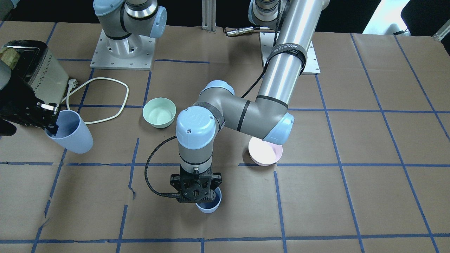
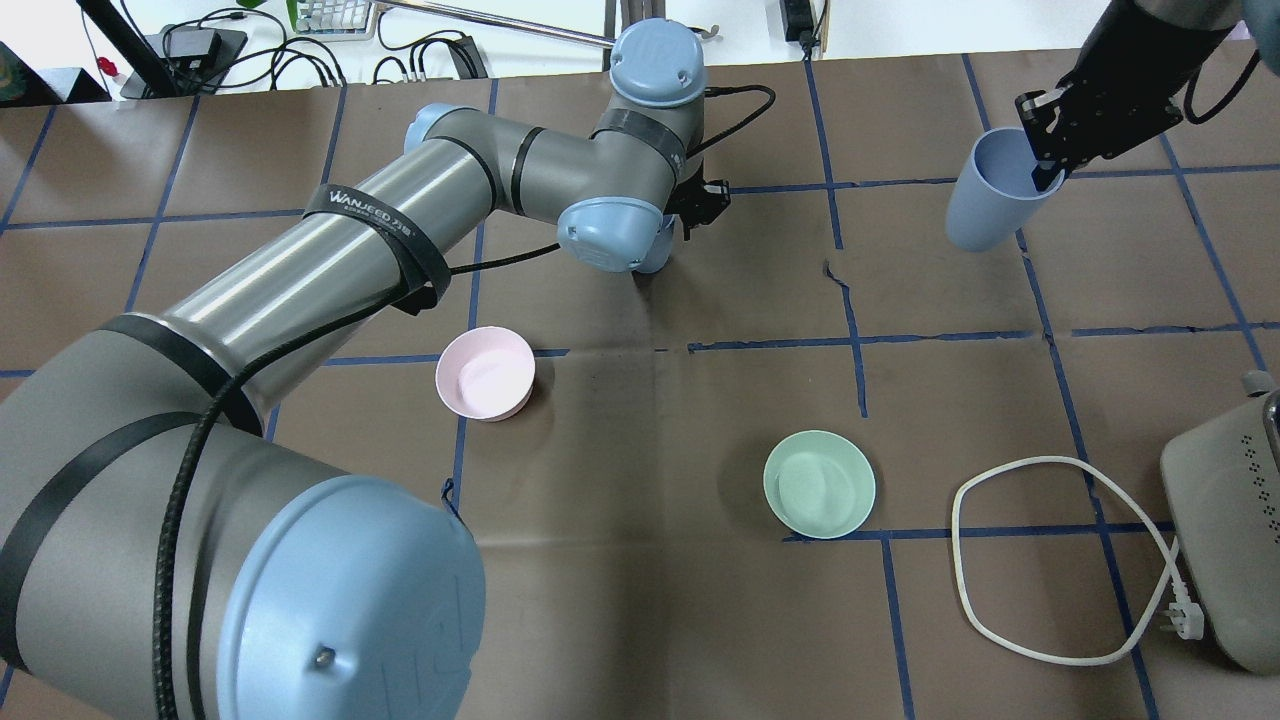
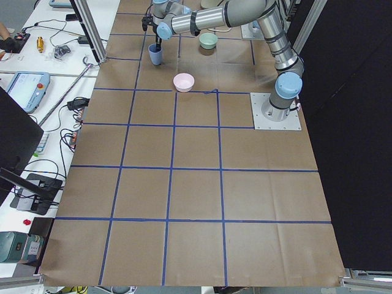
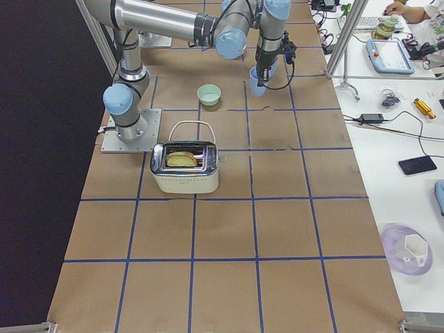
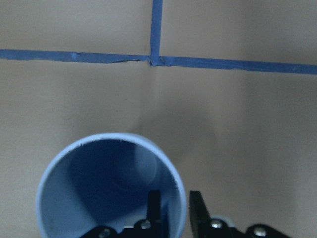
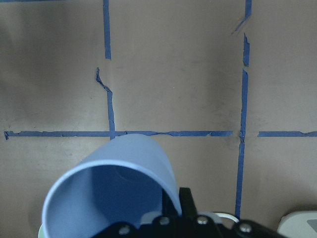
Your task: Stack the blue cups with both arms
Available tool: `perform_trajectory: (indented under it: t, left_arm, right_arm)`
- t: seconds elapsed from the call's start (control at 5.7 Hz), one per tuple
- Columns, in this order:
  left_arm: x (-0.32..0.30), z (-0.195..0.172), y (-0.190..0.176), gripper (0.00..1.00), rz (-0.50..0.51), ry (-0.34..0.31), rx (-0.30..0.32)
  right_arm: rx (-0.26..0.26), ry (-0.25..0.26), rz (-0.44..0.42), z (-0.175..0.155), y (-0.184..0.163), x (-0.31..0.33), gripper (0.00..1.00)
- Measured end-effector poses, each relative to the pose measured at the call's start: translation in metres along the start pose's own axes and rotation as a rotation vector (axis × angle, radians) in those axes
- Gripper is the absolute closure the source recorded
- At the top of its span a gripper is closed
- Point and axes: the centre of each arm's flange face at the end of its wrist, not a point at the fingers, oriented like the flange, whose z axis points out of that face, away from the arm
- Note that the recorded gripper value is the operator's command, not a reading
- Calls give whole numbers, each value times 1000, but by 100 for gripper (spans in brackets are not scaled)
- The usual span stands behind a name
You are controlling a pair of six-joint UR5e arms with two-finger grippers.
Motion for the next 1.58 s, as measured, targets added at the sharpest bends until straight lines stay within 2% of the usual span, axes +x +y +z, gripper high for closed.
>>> perform_trajectory:
  t: [0.35, 0.7, 1.05, 1.4, 1.58]
  left_arm:
    - [-3, -33, -2, 1, 14, 6, 40]
    - [-36, -98, -3, 1, 65, -9, 36]
    - [-84, -173, 0, 1, 73, -23, 9]
    - [-108, -237, 27, 1, 89, -34, -10]
    - [-133, -256, 41, 1, 91, -43, -30]
  right_arm:
    - [5, 1, 0, 1, 0, 0, 93]
    - [43, -2, 31, 2, -9, -19, 93]
    - [97, -11, 68, 8, -31, -104, 93]
    - [109, -22, 124, 18, -48, -204, 93]
    - [115, -30, 149, 21, -50, -250, 93]
